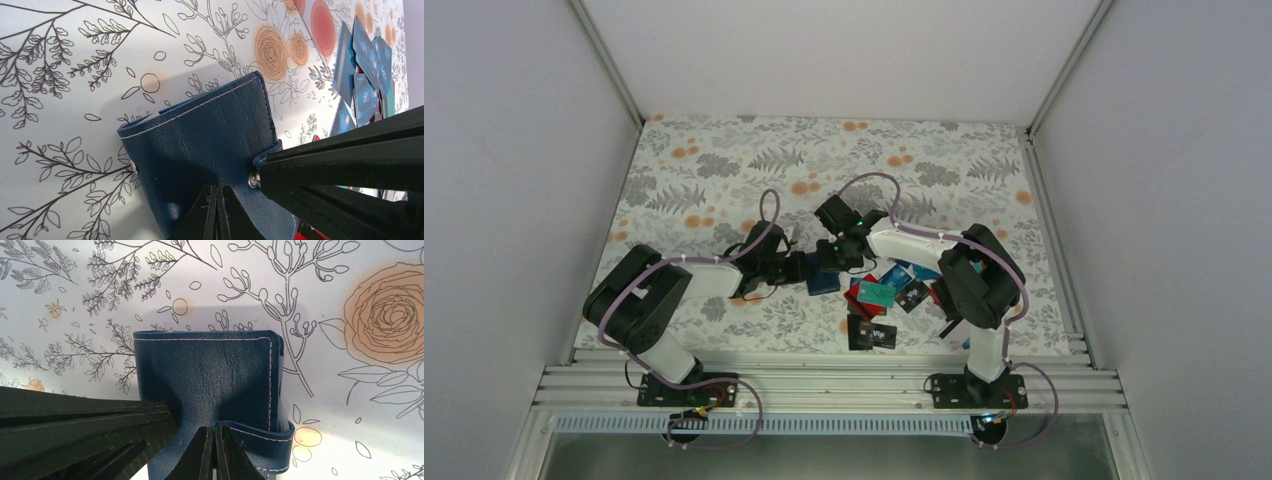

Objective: Put the credit cards into the card holder

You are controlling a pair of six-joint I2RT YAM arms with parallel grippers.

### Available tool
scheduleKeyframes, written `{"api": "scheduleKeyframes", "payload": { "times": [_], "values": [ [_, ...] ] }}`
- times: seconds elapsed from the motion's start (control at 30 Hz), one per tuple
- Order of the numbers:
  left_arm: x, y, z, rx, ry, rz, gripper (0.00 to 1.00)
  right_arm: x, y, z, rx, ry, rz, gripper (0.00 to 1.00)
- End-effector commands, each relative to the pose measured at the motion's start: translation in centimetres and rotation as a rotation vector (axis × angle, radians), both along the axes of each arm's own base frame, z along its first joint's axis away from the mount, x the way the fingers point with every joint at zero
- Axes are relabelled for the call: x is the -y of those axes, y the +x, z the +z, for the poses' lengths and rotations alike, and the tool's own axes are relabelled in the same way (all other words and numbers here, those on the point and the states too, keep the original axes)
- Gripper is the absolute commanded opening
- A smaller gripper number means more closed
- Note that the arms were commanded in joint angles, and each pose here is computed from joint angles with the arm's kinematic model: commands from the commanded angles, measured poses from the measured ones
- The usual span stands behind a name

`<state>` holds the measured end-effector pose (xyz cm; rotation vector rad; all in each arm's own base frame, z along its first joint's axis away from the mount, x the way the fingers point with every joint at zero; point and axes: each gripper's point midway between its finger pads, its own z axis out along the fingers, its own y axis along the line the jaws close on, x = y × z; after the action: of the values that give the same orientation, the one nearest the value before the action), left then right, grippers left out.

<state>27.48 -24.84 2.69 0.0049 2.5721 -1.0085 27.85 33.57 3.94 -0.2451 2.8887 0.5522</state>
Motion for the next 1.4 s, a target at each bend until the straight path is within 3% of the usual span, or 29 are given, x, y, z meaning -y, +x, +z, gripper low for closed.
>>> {"api": "scheduleKeyframes", "payload": {
  "times": [0.0, 0.53, 0.93, 1.37],
  "values": [
    [-1.6, -2.8, -3.9, -0.136, 0.096, -0.003, 0.02, -1.1, -2.7, -2.6, -0.053, -0.007, 0.037, 0.04],
    [-1.8, -3.1, -4.2, -0.145, 0.103, 0.0, 0.02, 2.7, -5.7, -6.3, -0.066, -0.153, -0.019, 0.04],
    [-2.0, -3.0, -4.4, -0.154, 0.131, 0.0, 0.02, 3.0, -5.0, -7.0, -0.107, 0.136, 0.009, 0.04],
    [-2.8, -3.0, -3.9, -0.168, 0.178, 0.028, 0.02, 5.4, -7.8, -12.7, -0.402, 0.297, 0.008, 0.04]
  ]
}}
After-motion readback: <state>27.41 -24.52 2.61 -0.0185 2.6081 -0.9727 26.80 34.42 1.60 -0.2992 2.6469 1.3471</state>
